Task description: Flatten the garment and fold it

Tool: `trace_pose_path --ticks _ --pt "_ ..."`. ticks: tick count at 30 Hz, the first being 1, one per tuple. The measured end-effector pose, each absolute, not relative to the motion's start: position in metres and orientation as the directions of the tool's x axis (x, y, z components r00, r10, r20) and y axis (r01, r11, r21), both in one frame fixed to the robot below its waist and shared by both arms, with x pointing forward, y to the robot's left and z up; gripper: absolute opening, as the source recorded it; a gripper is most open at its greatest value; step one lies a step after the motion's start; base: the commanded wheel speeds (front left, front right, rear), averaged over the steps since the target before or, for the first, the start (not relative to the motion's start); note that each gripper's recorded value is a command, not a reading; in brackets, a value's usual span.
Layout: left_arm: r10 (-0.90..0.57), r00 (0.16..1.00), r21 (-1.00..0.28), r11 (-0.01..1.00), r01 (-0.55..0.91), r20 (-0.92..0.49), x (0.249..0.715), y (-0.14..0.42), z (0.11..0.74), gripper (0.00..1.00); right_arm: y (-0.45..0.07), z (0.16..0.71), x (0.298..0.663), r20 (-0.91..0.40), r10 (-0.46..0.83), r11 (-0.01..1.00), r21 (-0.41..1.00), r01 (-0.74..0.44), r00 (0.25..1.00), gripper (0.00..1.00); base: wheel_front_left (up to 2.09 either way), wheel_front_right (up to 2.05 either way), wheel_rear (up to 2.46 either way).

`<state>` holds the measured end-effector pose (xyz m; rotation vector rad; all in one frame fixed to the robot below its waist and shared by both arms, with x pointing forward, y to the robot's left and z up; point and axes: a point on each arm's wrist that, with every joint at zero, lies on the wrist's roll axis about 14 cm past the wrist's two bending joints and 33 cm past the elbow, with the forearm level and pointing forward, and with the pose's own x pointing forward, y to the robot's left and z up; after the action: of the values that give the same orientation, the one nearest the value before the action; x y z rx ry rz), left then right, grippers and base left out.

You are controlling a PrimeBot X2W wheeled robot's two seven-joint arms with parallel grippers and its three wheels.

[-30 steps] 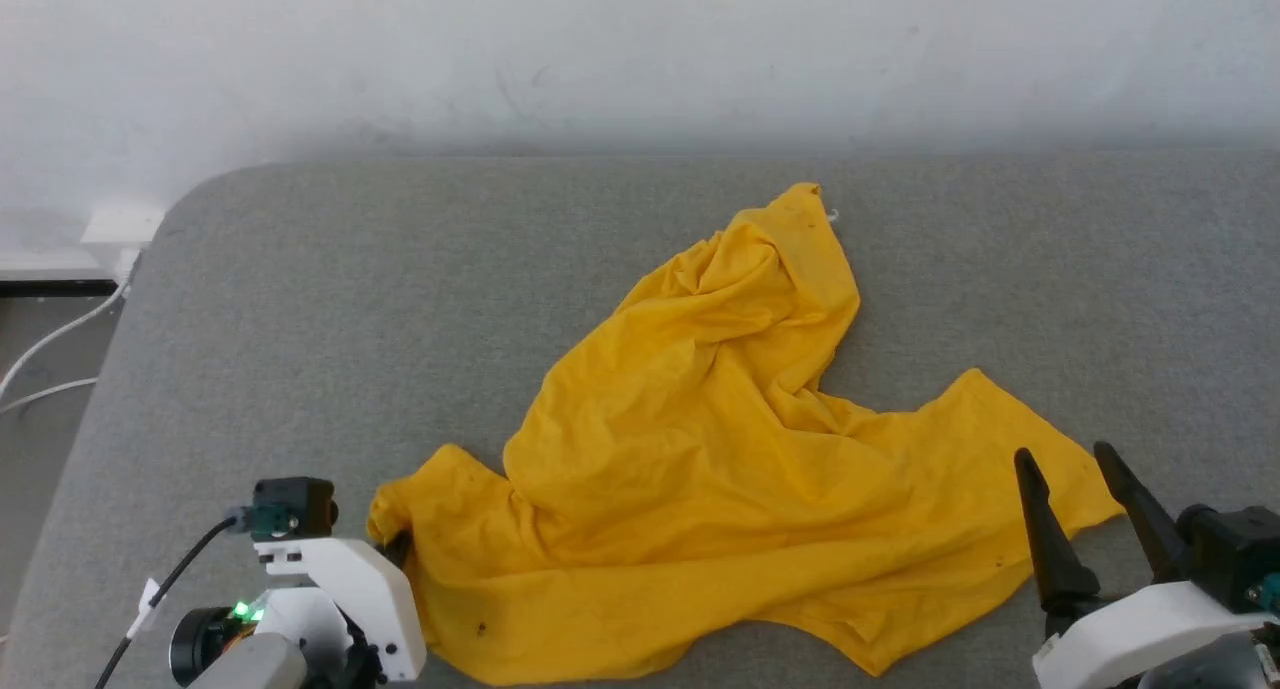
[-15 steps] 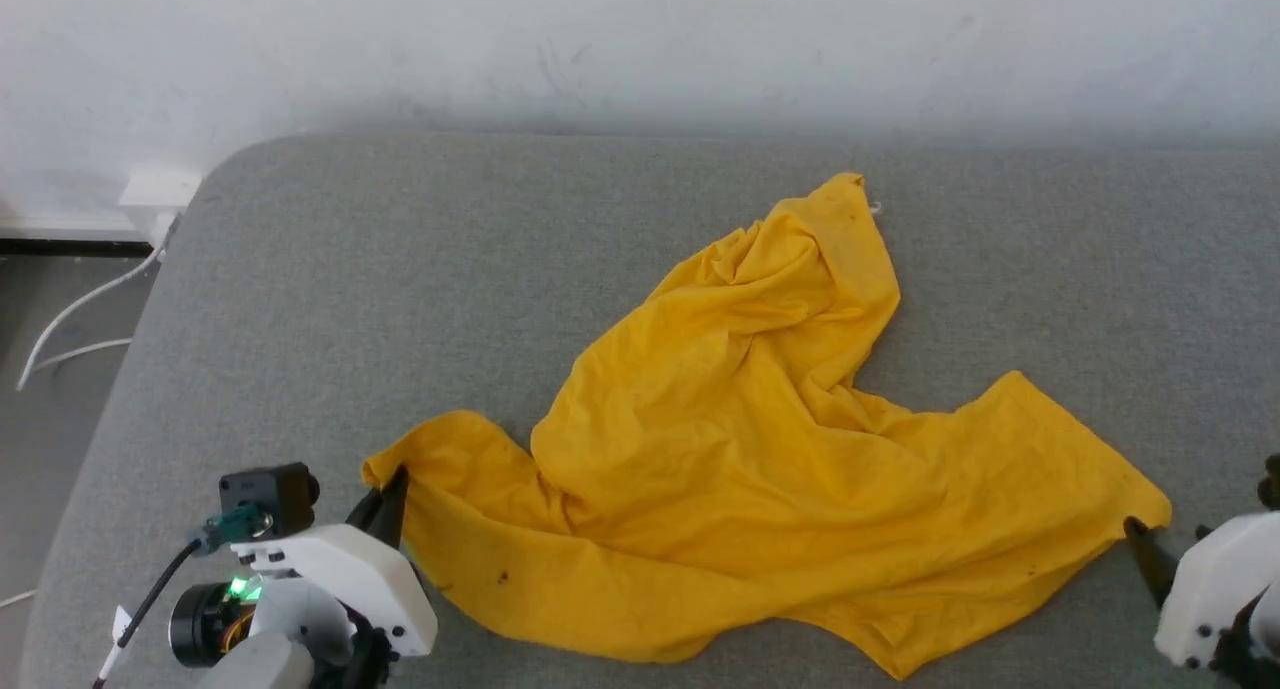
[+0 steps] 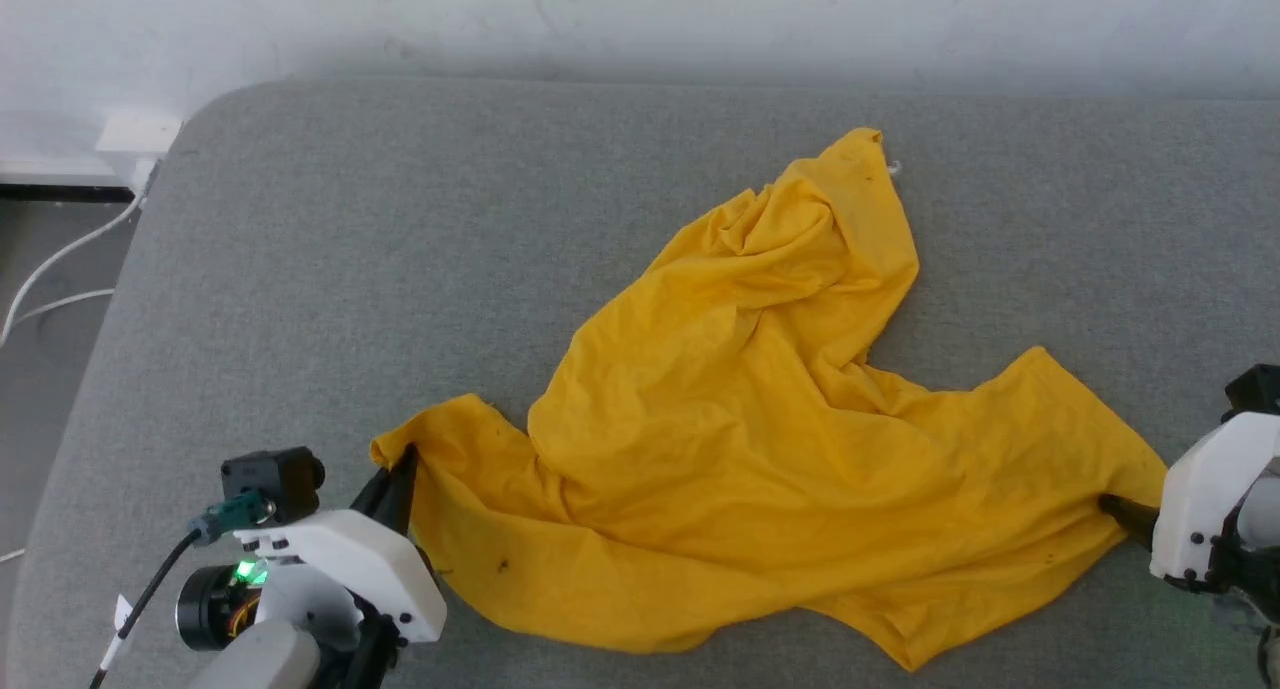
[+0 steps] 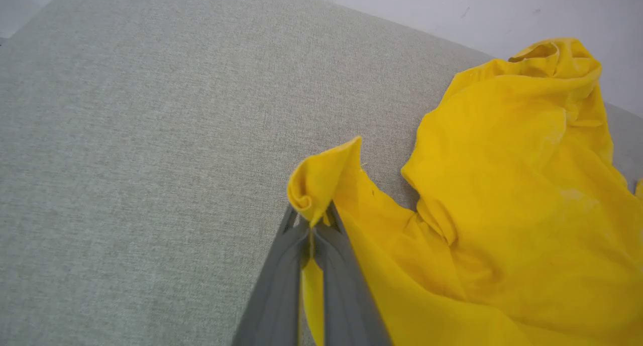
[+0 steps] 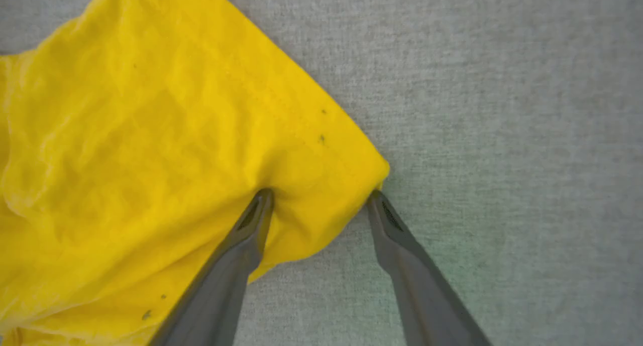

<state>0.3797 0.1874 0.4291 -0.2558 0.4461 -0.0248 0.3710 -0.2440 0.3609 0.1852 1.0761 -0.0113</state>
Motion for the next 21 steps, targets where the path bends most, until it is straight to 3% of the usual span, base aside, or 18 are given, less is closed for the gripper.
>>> trace_pose_path --ticks 1,3,4,10,14,21 --pt "-0.078 0.900 -0.250 0.968 -0.035 -0.428 0.380 0.188 0.428 0.00 -0.243 0.359 0.371 -0.885 0.089 0.983 0.152 0.102 0.456 0.50 0.00 0.00 0.00" --pt "-0.073 0.898 -0.248 0.968 -0.041 -0.434 0.379 0.190 0.425 0.00 -0.243 0.357 0.371 -0.902 0.101 0.981 0.160 0.108 0.420 0.21 0.00 0.00 0.00" --pt "-0.071 0.897 -0.247 0.968 -0.043 -0.436 0.378 0.190 0.425 0.00 -0.243 0.357 0.371 -0.906 0.106 0.980 0.166 0.113 0.410 0.00 0.00 0.00 0.00" --pt "-0.075 0.909 -0.245 0.969 -0.030 -0.410 0.379 0.191 0.433 0.00 -0.237 0.367 0.375 -0.887 0.124 0.978 0.186 0.098 0.445 0.00 0.00 0.00 0.00" --pt "-0.067 0.946 -0.201 0.980 0.002 -0.317 0.392 0.201 0.464 0.00 -0.235 0.398 0.392 -0.804 0.115 0.982 0.180 0.055 0.584 0.00 0.00 0.00 0.00" --pt "-0.097 0.993 -0.091 0.992 0.091 -0.062 0.436 0.213 0.569 0.00 -0.249 0.504 0.437 -0.521 0.059 0.994 0.109 -0.002 0.852 0.00 0.00 0.00 0.00"
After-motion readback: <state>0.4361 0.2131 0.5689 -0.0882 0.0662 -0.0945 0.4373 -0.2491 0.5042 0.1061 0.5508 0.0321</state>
